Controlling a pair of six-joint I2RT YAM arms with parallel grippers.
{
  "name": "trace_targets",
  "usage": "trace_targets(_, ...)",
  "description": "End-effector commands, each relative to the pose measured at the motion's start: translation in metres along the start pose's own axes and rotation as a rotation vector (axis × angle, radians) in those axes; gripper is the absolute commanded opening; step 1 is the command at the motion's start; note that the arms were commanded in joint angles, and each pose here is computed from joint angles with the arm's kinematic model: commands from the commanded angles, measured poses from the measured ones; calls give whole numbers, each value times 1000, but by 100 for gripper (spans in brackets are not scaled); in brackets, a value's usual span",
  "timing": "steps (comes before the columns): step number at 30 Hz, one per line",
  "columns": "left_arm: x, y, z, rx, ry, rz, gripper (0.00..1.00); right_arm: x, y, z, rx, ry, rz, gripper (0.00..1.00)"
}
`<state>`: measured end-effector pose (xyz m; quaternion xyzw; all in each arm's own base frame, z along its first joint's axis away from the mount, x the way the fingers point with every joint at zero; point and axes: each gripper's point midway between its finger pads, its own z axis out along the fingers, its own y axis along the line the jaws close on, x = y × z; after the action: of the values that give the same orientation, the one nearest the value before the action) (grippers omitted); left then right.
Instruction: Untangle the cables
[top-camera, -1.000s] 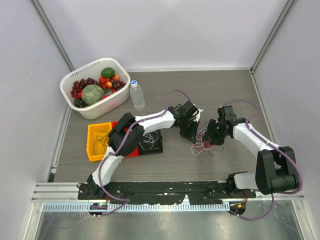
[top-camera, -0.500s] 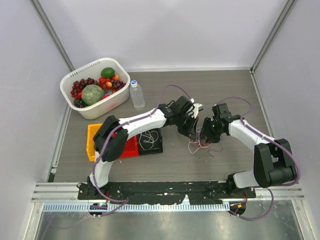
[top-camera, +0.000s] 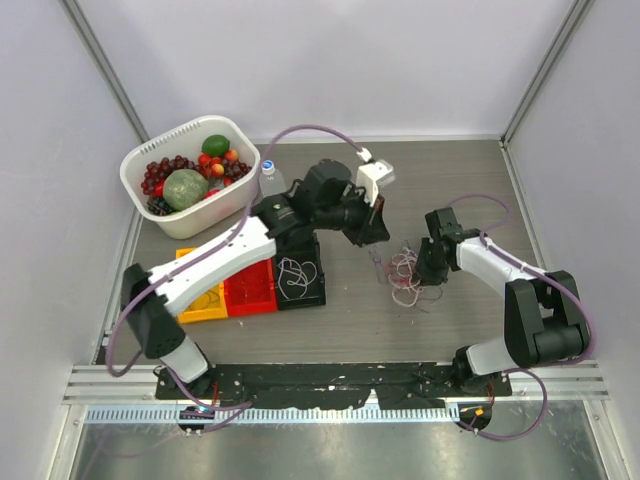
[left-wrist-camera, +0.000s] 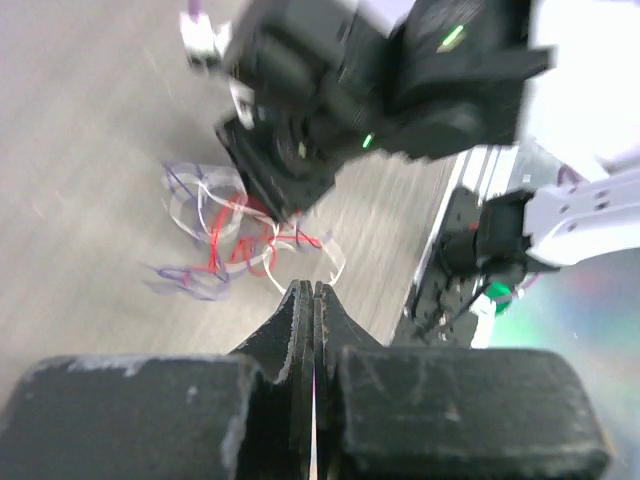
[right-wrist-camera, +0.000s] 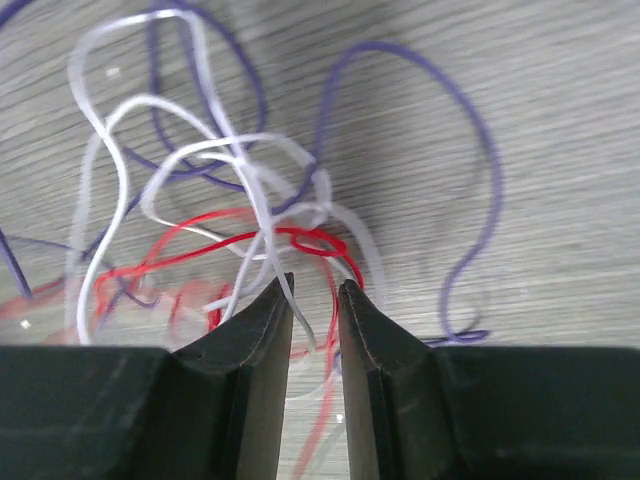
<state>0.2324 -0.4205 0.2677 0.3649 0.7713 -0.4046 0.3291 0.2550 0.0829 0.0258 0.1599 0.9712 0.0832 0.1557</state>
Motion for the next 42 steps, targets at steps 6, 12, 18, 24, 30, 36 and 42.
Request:
trace_targets(6, -206, -81, -185, -82, -739, 409, 0, -11, -50, -7, 180, -72, 89, 38)
trace_targets(12, -221, -76, -186, -126, -726, 364, 0, -13, -31, -11, 82, -43, 69, 46)
trace_targets(18, -153, -23, -94, -168, -450, 133, 42, -23, -24, -38, 57, -79, 54, 56)
trace_targets(24, -43, 14, 7, -116, -52, -95, 62, -17, -10, -56, -29, -71, 22, 57)
trace_targets(30, 34, 33, 68, -28, 140, -158, 63, -10, 2, -57, -108, -42, -1, 59)
trace_targets(36, 74, 53, 112, -53, 230, -272, 59, -7, 3, -55, -115, -24, -1, 59)
trace_targets(42, 99, 55, 135, -49, 299, -342, 63, -2, 6, -50, -136, 8, -11, 59)
